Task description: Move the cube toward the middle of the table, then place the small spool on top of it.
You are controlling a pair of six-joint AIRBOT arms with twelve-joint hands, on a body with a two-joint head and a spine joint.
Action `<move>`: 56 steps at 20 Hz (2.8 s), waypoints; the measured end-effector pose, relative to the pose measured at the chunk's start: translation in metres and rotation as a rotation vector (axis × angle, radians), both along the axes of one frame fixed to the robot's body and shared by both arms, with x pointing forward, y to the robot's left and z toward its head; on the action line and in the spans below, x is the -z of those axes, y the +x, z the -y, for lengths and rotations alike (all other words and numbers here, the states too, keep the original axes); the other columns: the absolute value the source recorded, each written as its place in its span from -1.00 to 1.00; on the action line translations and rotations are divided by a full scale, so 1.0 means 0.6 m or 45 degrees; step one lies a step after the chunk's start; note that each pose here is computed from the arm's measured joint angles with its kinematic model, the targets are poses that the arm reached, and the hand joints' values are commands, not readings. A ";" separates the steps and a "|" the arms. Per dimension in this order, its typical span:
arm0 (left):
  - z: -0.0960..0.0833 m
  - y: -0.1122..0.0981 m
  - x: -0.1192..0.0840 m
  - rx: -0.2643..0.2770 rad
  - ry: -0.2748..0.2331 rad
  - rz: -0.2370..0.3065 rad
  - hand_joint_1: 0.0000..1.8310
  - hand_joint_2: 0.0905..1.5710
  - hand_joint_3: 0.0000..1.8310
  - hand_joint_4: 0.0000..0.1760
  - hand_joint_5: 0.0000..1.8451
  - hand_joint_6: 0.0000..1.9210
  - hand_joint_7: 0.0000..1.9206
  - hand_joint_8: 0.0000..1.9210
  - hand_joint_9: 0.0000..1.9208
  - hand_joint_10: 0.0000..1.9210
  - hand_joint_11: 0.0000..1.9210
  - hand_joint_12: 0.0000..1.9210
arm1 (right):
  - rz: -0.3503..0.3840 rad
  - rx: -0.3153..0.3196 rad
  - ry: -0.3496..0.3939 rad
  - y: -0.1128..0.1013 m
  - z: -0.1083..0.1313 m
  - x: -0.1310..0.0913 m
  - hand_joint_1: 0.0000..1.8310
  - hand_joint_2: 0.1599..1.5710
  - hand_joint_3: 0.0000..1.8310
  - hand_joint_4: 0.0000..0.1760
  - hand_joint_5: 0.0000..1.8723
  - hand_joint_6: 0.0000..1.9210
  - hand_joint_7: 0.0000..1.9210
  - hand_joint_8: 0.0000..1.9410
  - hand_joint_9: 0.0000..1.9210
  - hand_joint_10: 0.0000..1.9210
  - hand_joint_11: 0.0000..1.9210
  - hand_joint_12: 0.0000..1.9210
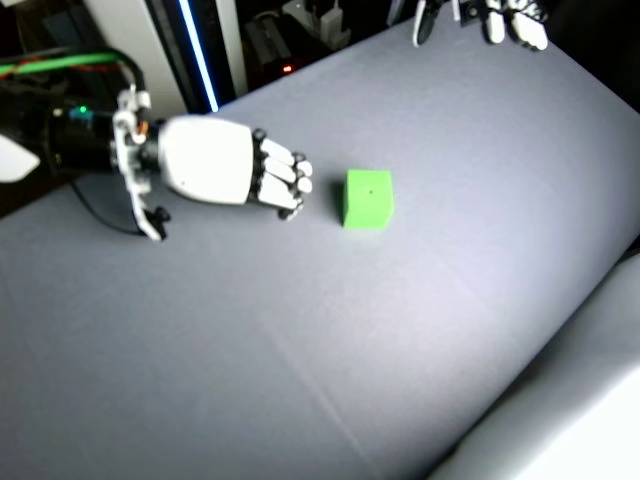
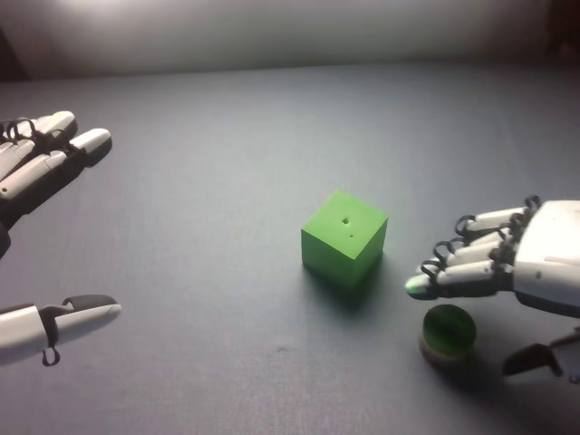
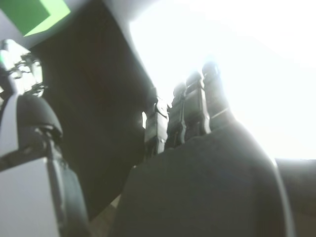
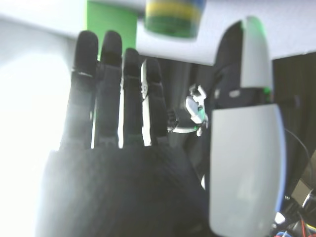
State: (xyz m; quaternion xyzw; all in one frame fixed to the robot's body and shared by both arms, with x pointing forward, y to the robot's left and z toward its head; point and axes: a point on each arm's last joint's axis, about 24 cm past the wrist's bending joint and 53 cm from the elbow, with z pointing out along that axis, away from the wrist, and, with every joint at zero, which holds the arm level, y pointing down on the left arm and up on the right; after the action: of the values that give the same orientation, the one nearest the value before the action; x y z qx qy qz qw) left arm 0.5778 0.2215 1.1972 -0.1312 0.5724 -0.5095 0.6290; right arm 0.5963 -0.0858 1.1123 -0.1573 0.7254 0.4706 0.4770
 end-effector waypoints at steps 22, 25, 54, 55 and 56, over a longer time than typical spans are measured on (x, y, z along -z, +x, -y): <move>-0.006 -0.002 -0.006 -0.019 -0.017 0.018 -0.12 0.15 -1.00 0.19 -0.77 -1.00 -0.90 -1.00 -0.86 -1.00 -0.99 -0.27 | 0.021 -0.053 -0.046 0.003 -0.038 0.012 0.18 0.16 -1.00 -1.00 -0.34 -1.00 -0.24 -0.93 -0.30 0.31 -0.17 0.55; -0.007 -0.002 -0.007 -0.020 -0.018 0.019 -0.11 0.16 -1.00 0.15 -0.77 -1.00 -0.90 -1.00 -0.86 -1.00 -1.00 -0.25 | 0.023 -0.057 -0.051 0.002 -0.039 0.013 0.20 0.16 -1.00 -1.00 -0.31 -1.00 -0.26 -0.81 -0.27 0.44 -0.15 0.65; -0.009 0.005 0.008 -0.030 -0.028 -0.013 -0.04 0.14 -1.00 0.33 -0.73 -1.00 -0.89 -1.00 -0.86 -1.00 -1.00 -0.22 | 0.253 0.011 0.213 0.119 -0.107 -0.150 0.39 0.26 -1.00 -1.00 0.18 -0.32 0.22 -0.17 0.07 -0.23 -0.25 0.39; -0.008 0.005 0.008 -0.026 -0.027 -0.012 -0.02 0.14 -1.00 0.38 -0.73 -1.00 -0.89 -1.00 -0.87 -1.00 -1.00 -0.25 | 0.246 0.015 0.195 0.124 -0.111 -0.144 0.39 0.26 -1.00 -1.00 0.27 -0.50 0.17 -0.07 0.11 -0.25 -0.16 0.39; -0.007 0.004 0.008 -0.024 -0.027 -0.013 -0.03 0.14 -1.00 0.49 -0.73 -1.00 -0.90 -1.00 -0.88 -1.00 -1.00 -0.27 | 0.247 0.017 0.191 0.128 -0.115 -0.145 0.39 0.28 -1.00 -1.00 0.37 -0.72 0.05 0.15 0.03 -0.15 -0.21 0.48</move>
State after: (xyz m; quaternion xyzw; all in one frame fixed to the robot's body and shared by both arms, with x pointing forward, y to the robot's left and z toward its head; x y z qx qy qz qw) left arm 0.5804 0.2260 1.1922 -0.1458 0.5689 -0.5088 0.6295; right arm 0.6730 -0.0169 1.1995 -0.1613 0.6396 0.5028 0.5586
